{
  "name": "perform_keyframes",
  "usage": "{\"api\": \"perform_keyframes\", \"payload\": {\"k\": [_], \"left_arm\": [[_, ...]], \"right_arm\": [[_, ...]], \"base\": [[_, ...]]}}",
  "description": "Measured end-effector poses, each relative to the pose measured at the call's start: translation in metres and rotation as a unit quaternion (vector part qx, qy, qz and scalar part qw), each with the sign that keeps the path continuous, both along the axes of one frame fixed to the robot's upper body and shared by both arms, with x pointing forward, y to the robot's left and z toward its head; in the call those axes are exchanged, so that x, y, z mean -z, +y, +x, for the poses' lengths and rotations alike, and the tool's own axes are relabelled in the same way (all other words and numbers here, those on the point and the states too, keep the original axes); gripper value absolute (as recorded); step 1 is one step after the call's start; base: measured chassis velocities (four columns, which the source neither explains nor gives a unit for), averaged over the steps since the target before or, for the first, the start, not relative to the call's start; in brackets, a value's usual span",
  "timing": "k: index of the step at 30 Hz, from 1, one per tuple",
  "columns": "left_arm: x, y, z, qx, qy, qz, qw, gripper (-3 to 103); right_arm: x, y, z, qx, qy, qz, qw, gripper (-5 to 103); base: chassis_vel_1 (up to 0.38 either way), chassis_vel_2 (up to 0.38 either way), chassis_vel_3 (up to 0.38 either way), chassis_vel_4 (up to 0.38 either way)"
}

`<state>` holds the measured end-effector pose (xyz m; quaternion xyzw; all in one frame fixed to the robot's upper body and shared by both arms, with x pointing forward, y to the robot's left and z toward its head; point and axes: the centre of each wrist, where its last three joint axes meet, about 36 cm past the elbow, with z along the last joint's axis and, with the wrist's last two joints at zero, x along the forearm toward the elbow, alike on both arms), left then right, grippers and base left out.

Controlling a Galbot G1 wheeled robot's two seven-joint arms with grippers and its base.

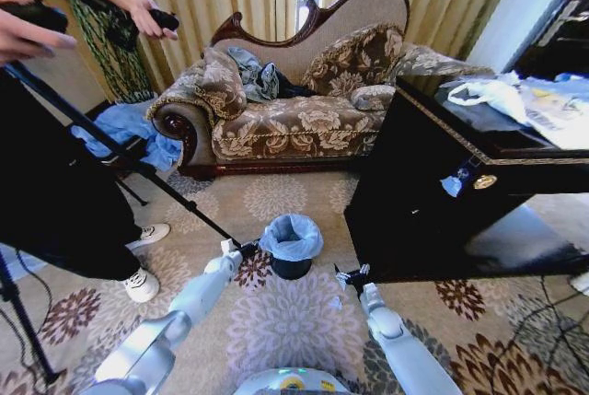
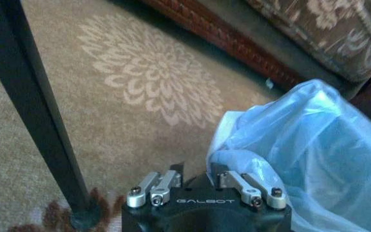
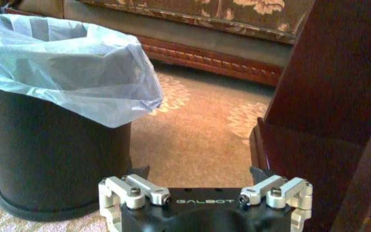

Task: Place a garbage bag over the trash bin.

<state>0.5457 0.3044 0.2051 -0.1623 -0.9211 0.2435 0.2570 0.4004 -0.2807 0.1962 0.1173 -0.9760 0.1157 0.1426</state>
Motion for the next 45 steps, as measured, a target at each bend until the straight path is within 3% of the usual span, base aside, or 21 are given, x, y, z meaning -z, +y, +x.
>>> {"api": "perform_keyframes", "payload": {"k": [2, 6, 9, 10, 14, 19, 22, 24, 26, 29, 30, 32, 33, 34, 36, 37, 38, 40, 41, 43, 45], "left_arm": [[-0.004, 0.003, -0.005, -0.004, -0.007, -0.008, 0.9999, 42], [-0.006, 0.011, -0.017, -0.015, -0.008, -0.014, 0.9998, 53], [-0.008, 0.023, -0.039, -0.029, -0.012, -0.002, 0.9995, 70], [-0.008, 0.023, -0.039, -0.029, -0.012, -0.002, 0.9995, 70], [-0.017, 0.035, -0.058, -0.033, -0.035, 0.026, 0.9985, 81], [-0.073, 0.059, -0.066, -0.052, -0.097, 0.049, 0.9928, 99], [-0.107, 0.065, -0.061, -0.048, -0.133, 0.07, 0.9875, 95], [-0.139, 0.066, -0.052, -0.039, -0.175, 0.1, 0.9787, 89], [-0.15, 0.064, -0.048, -0.038, -0.193, 0.109, 0.9743, 89], [-0.199, 0.049, -0.035, -0.042, -0.275, 0.134, 0.951, 77], [-0.199, 0.049, -0.035, -0.042, -0.275, 0.134, 0.951, 77], [-0.229, 0.036, -0.032, -0.057, -0.319, 0.155, 0.9332, 69], [-0.229, 0.036, -0.032, -0.057, -0.319, 0.155, 0.9332, 69], [-0.248, 0.028, -0.033, -0.073, -0.339, 0.167, 0.9228, 65], [-0.277, 0.018, -0.04, -0.099, -0.363, 0.172, 0.9102, 57], [-0.291, 0.015, -0.045, -0.115, -0.371, 0.177, 0.9045, 57], [-0.291, 0.015, -0.045, -0.115, -0.371, 0.177, 0.9045, 57], [-0.317, 0.016, -0.061, -0.148, -0.378, 0.187, 0.8946, 49], [-0.317, 0.016, -0.061, -0.148, -0.378, 0.187, 0.8946, 49], [-0.331, 0.02, -0.079, -0.17, -0.381, 0.195, 0.8874, 41], [-0.335, 0.024, -0.086, -0.177, -0.383, 0.199, 0.8844, 37]], "right_arm": [[-0.002, -0.001, -0.002, 0.0, -0.002, 0.001, 1.0, 100], [-0.006, -0.002, -0.003, 0.004, -0.006, 0.003, 1.0, 100], [-0.012, -0.005, -0.005, 0.007, -0.008, 0.005, 1.0, 100], [-0.012, -0.005, -0.005, 0.007, -0.008, 0.005, 1.0, 100], [-0.019, -0.011, -0.006, 0.016, -0.012, 0.006, 1.0, 100], [-0.046, -0.016, -0.005, 0.024, -0.032, 0.015, 0.999, 100], [-0.06, -0.017, -0.005, 0.019, -0.046, 0.017, 0.999, 100], [-0.075, -0.016, -0.004, 0.012, -0.062, 0.029, 0.998, 100], [-0.081, -0.015, -0.004, 0.007, -0.067, 0.037, 0.997, 100], [-0.108, -0.006, -0.006, -0.026, -0.091, 0.071, 0.993, 100], [-0.108, -0.006, -0.006, -0.026, -0.091, 0.071, 0.993, 100], [-0.127, -0.001, -0.004, -0.055, -0.107, 0.087, 0.989, 97], [-0.127, -0.001, -0.004, -0.055, -0.107, 0.087, 0.989, 97], [-0.139, 0.002, 0.0, -0.071, -0.118, 0.092, 0.986, 93], [-0.158, 0.012, 0.009, -0.087, -0.134, 0.105, 0.982, 82], [-0.167, 0.018, 0.014, -0.092, -0.141, 0.11, 0.98, 76], [-0.167, 0.018, 0.014, -0.092, -0.141, 0.11, 0.98, 76], [-0.188, 0.034, 0.024, -0.102, -0.145, 0.126, 0.976, 65], [-0.188, 0.034, 0.024, -0.102, -0.145, 0.126, 0.976, 65], [-0.205, 0.047, 0.032, -0.119, -0.131, 0.14, 0.974, 54], [-0.209, 0.051, 0.035, -0.129, -0.123, 0.139, 0.974, 54]], "base": [[0.0, 0.0, 0.0, 0.0], [0.0, 0.0, 0.0, 0.0], [0.0, 0.0, 0.0, 0.0], [0.0, 0.0, 0.0, 0.0], [0.0, 0.0, 0.0, 0.0], [0.0, 0.0, 0.0, 0.0], [0.0, 0.0, 0.0, 0.0], [0.0, 0.0, 0.0, 0.0], [0.0, 0.0, 0.0, 0.0], [0.0, 0.0, 0.0, 0.0], [0.0, 0.0, 0.0, 0.0], [0.0, 0.0, 0.0, 0.0], [0.0, 0.0, 0.0, 0.0], [0.0, 0.0, 0.0, 0.0], [0.0, 0.0, 0.0, 0.0], [0.0, 0.0, 0.0, 0.0], [0.0, 0.0, 0.0, 0.0], [0.0, 0.0, 0.0, 0.0], [0.0, 0.0, 0.0, 0.0], [0.0, 0.0, 0.0, 0.0], [0.0, 0.0, 0.0, 0.0]]}}
